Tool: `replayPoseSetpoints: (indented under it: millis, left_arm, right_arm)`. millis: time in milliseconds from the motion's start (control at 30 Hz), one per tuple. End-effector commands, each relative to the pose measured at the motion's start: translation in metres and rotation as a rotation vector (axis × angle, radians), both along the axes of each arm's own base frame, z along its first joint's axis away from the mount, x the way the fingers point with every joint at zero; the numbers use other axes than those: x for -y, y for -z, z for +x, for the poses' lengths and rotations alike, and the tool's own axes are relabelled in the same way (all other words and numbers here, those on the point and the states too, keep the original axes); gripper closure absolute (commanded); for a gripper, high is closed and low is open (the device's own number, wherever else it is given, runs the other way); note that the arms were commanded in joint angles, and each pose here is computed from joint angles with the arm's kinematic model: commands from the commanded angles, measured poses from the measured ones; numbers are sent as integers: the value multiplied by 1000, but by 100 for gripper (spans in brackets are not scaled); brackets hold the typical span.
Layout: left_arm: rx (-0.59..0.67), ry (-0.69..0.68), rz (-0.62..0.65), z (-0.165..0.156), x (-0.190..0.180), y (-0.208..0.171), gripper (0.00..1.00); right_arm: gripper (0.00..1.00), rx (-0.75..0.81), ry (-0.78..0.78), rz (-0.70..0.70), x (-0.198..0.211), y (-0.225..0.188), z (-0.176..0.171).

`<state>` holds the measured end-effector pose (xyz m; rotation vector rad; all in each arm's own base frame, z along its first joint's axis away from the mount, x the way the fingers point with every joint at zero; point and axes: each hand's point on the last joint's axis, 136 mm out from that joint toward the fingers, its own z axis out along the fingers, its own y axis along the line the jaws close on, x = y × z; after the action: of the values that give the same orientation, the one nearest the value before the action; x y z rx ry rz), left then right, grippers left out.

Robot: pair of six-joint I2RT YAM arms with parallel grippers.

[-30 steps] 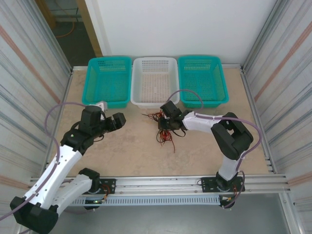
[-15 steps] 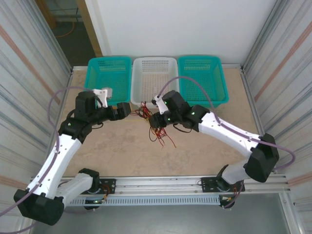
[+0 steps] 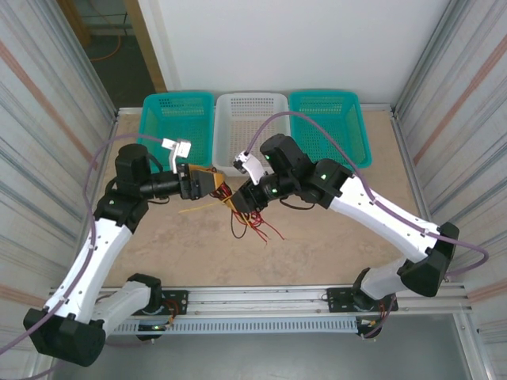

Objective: Untangle the cables

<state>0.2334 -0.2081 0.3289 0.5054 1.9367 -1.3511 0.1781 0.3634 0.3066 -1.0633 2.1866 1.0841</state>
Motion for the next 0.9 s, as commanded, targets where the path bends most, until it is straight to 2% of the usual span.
replayPoseSetpoints:
  millis: [0, 233, 367, 433, 533, 633, 667, 800, 867]
  left_arm:
    - [27, 99, -48, -15, 10, -7, 3]
    - [-54, 147, -68, -23, 16, 11, 22]
    - [-98, 136, -63, -27, 14, 25, 14]
    - [-106, 136, -73, -29, 14, 27, 14]
    - [-118, 147, -92, -29, 17, 29, 25]
    - [-123, 149, -100, -26, 18, 30, 49]
    - [-122, 153, -102, -25, 19, 29, 54]
    - [-123, 168, -110, -24, 22, 27, 56]
    - [-128, 176, -115, -24, 24, 28, 60]
  right_arm:
    - [76, 31, -56, 25, -8, -12, -7]
    - [76, 81, -10, 42, -9, -17, 4]
    - [77, 102, 4, 50, -8, -20, 7]
    - [77, 106, 8, 53, -8, -21, 8]
    - [78, 95, -13, 70, -13, -23, 5]
    - [78, 84, -29, 77, -16, -22, 3]
    - [78, 79, -37, 79, -18, -22, 2]
    - [79, 63, -58, 75, -22, -19, -2]
    - [79, 61, -57, 73, -23, -18, -1]
